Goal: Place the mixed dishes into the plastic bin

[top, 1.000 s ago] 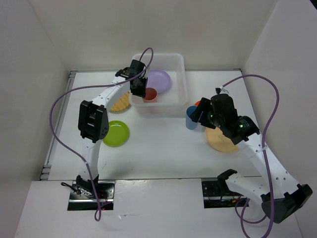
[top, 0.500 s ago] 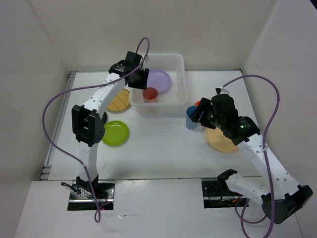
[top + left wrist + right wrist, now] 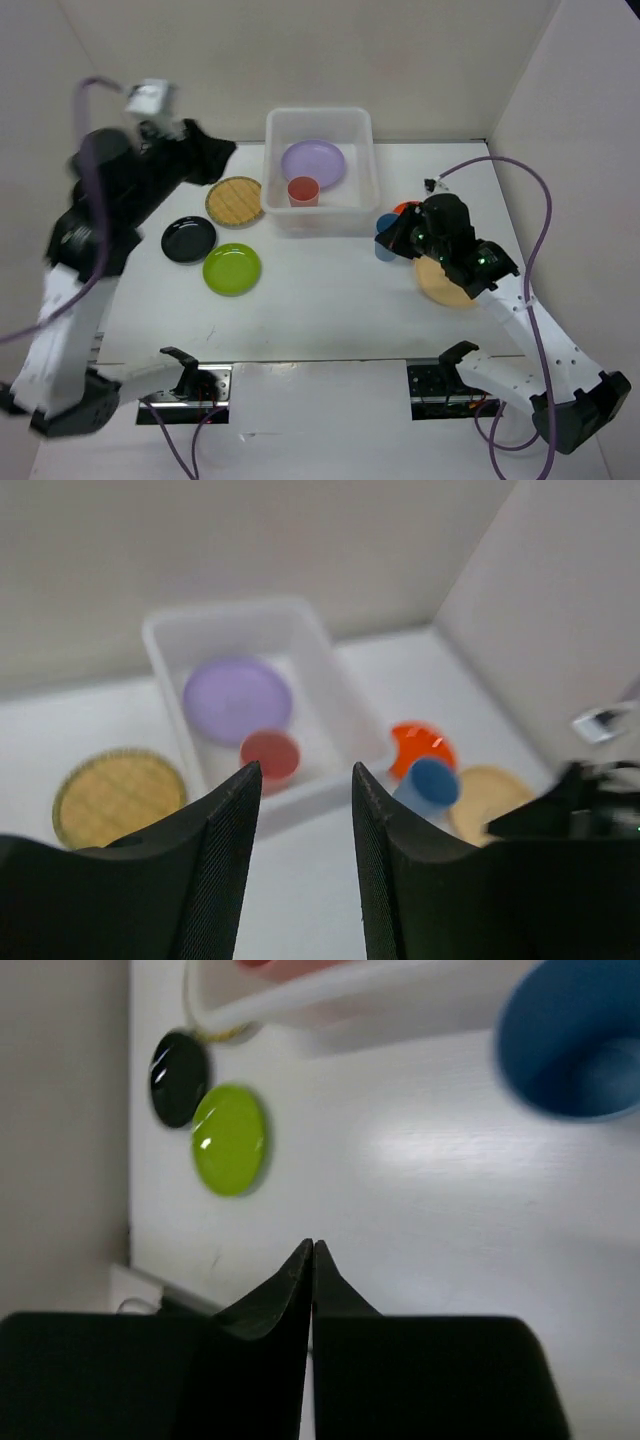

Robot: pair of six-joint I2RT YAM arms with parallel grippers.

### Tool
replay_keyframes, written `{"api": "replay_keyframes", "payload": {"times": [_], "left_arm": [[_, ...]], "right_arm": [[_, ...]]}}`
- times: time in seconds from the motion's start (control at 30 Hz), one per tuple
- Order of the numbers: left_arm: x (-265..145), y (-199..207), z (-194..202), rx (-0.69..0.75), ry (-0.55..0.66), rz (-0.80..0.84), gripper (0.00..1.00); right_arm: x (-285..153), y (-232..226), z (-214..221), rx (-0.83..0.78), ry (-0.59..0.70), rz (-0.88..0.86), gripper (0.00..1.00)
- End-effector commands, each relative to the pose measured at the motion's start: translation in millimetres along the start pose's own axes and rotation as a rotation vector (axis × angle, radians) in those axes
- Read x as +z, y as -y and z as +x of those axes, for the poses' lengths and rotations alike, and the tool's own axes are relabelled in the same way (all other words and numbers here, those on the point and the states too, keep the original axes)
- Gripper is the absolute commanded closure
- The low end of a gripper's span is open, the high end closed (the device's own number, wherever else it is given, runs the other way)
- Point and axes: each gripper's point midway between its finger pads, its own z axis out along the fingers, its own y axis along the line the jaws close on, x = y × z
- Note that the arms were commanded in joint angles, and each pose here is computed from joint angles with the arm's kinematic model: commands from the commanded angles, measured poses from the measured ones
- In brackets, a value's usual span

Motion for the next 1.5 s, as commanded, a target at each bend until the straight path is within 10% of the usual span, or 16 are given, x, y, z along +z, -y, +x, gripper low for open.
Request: {"api": "replay_keyframes", "payload": {"times": [0.0, 0.07, 0.17, 0.23, 0.3, 0.5, 0.67, 0.87, 1.47], "left_arm": [[-74, 24, -50, -0.069, 0.236, 0.119, 0.51], [-100, 27, -43, -0.106, 0.257, 0.145, 0.5], [-123, 31, -35, -0.159, 0.298, 0.182, 0.5], [-128, 35, -32, -0.164, 0.298, 0.209, 0.5], [-129, 40, -30, -0.168, 0.288, 0.236, 0.5], [-122, 41, -17, -0.186, 0.244, 0.25, 0.5], [-128, 41, -19, -0.186, 0.256, 0.245, 0.5], [-128, 41, -19, -0.195, 0.255, 0.246, 0.5], [-118, 42, -10, -0.188, 0.213, 0.251, 0.46]], "right_arm": [[7, -67, 32, 0.058, -0.079, -0.308, 1.0], [12, -102, 47, 0.138, -0.085, -0.417, 0.98], [26, -140, 82, 0.173, -0.093, -0.425, 0.23], [44, -163, 111, 0.231, -0.115, -0.412, 0.31], [63, -168, 130, 0.287, -0.132, -0.407, 0.78], [124, -186, 198, 0.449, -0.256, -0.492, 0.54], [161, -177, 222, 0.541, -0.176, -0.485, 0.54], [196, -173, 233, 0.602, -0.145, -0.435, 0.15], [265, -144, 251, 0.704, -0.078, -0.311, 0.37]]}}
